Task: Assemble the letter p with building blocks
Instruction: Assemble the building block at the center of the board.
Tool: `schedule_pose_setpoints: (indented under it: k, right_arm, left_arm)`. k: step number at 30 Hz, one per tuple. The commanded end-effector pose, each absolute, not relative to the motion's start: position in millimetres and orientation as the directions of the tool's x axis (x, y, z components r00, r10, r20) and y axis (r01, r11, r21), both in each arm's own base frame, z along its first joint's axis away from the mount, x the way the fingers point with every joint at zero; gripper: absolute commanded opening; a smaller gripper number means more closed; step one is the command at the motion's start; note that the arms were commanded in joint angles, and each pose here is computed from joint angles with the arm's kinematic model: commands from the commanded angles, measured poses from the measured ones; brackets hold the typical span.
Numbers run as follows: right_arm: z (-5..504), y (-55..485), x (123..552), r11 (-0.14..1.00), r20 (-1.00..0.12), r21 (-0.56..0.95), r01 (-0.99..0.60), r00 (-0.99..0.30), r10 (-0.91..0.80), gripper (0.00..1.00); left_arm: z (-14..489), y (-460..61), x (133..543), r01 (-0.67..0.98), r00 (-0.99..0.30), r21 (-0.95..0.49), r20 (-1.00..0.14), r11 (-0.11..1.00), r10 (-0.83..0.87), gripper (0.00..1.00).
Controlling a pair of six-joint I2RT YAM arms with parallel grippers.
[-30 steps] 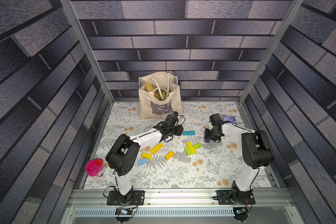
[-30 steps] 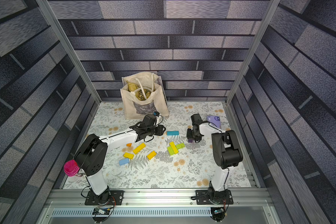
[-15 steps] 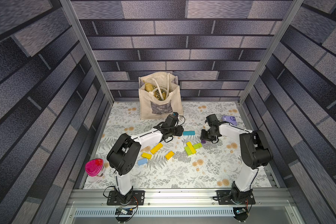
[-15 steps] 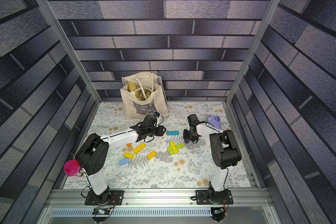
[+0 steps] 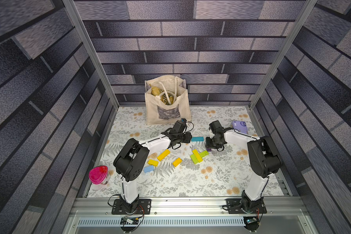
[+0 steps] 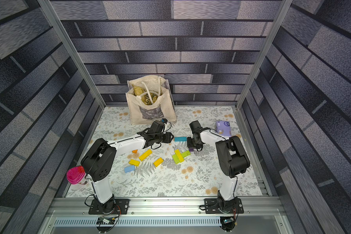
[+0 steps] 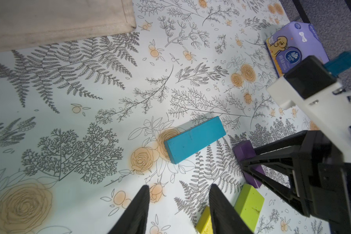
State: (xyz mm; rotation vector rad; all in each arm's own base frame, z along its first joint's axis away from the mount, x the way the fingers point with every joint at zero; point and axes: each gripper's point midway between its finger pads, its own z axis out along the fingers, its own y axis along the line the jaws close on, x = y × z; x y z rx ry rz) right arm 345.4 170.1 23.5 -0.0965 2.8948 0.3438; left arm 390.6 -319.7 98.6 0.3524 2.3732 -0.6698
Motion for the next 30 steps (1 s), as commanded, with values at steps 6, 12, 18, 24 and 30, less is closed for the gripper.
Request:
schedule_pose_setpoints:
  k: [6,12,18,24,30]
  right_arm:
    - [19.1,175.9,338.4,0.979,-0.183,0.182,-0.096,-0.981,-0.062,0.1]
    - [18.0,180.9,344.1,0.979,-0.182,0.173,-0.105,-0.981,-0.073,0.11]
    - [16.9,181.2,347.5,0.983,-0.183,0.15,-0.105,-0.98,-0.077,0.14]
    - [14.2,183.0,346.2,0.986,-0.173,0.136,-0.095,-0.982,-0.071,0.14]
    - [11.9,186.5,348.0,0.987,-0.179,0.141,-0.078,-0.982,-0.052,0.14]
  left_arm:
    - [90.8,-318.1,392.5,0.373,-0.783,-0.425,-0.621,0.825,0.035,0.51]
    - [86.8,-312.4,396.6,0.346,-0.796,-0.459,-0.606,0.819,-0.004,0.53]
    - [84.2,-307.3,400.0,0.32,-0.805,-0.489,-0.592,0.811,-0.04,0.57]
    - [82.8,-306.0,401.8,0.314,-0.809,-0.498,-0.586,0.809,-0.046,0.58]
    - [80.7,-306.6,402.3,0.311,-0.813,-0.501,-0.58,0.808,-0.047,0.58]
